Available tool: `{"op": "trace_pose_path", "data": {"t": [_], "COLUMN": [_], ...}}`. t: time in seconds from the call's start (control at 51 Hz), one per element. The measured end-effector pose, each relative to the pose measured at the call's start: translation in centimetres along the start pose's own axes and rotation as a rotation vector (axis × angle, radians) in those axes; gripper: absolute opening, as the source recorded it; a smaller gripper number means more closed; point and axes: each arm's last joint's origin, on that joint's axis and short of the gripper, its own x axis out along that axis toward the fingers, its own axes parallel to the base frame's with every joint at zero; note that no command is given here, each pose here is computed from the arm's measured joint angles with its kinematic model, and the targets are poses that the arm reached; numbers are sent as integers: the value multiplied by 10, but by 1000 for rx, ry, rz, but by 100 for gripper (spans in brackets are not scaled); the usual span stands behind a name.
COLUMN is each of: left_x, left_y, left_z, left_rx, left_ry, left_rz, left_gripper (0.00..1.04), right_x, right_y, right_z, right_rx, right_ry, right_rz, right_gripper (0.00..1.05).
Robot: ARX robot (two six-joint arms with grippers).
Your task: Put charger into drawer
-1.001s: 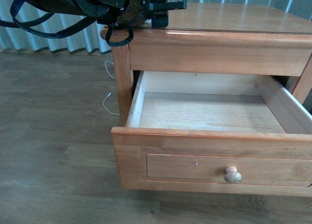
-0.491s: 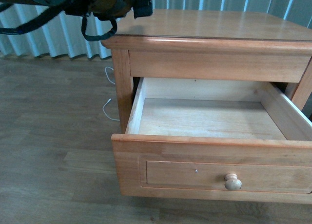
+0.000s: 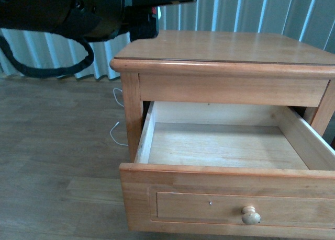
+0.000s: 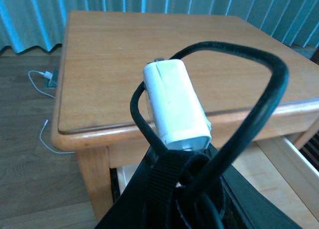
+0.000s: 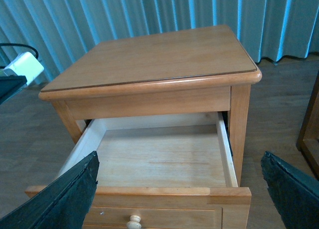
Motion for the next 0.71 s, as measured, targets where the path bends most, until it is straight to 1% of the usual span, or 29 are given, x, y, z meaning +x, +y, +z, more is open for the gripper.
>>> {"op": "trace_pose_path", "data": {"t": [0.098, 0.275, 0.373, 0.432, 0.589, 0.706], "left_x": [-7, 2, 20, 33, 63, 78], "left_y": [-7, -13, -19, -23, -34, -41], "left_z": [-15, -49, -79, -92, -116, -127], "left_rx": [24, 53, 70, 75, 74, 72], "left_ry": [47, 157, 248, 287, 345, 369], "left_rz": [-40, -45, -39, -36, -20, -15], "left_gripper": [22, 22, 22, 22, 22, 22], "right_x": [0, 0, 0, 0, 0, 0], "right_y": [0, 0, 0, 0, 0, 0], "right_z": [0, 0, 0, 0, 0, 0], "right_rx": [0, 0, 0, 0, 0, 0], "right_ry": [0, 0, 0, 0, 0, 0], "right_rz": [0, 0, 0, 0, 0, 0], "right_gripper": [97, 97, 97, 97, 97, 97]}}
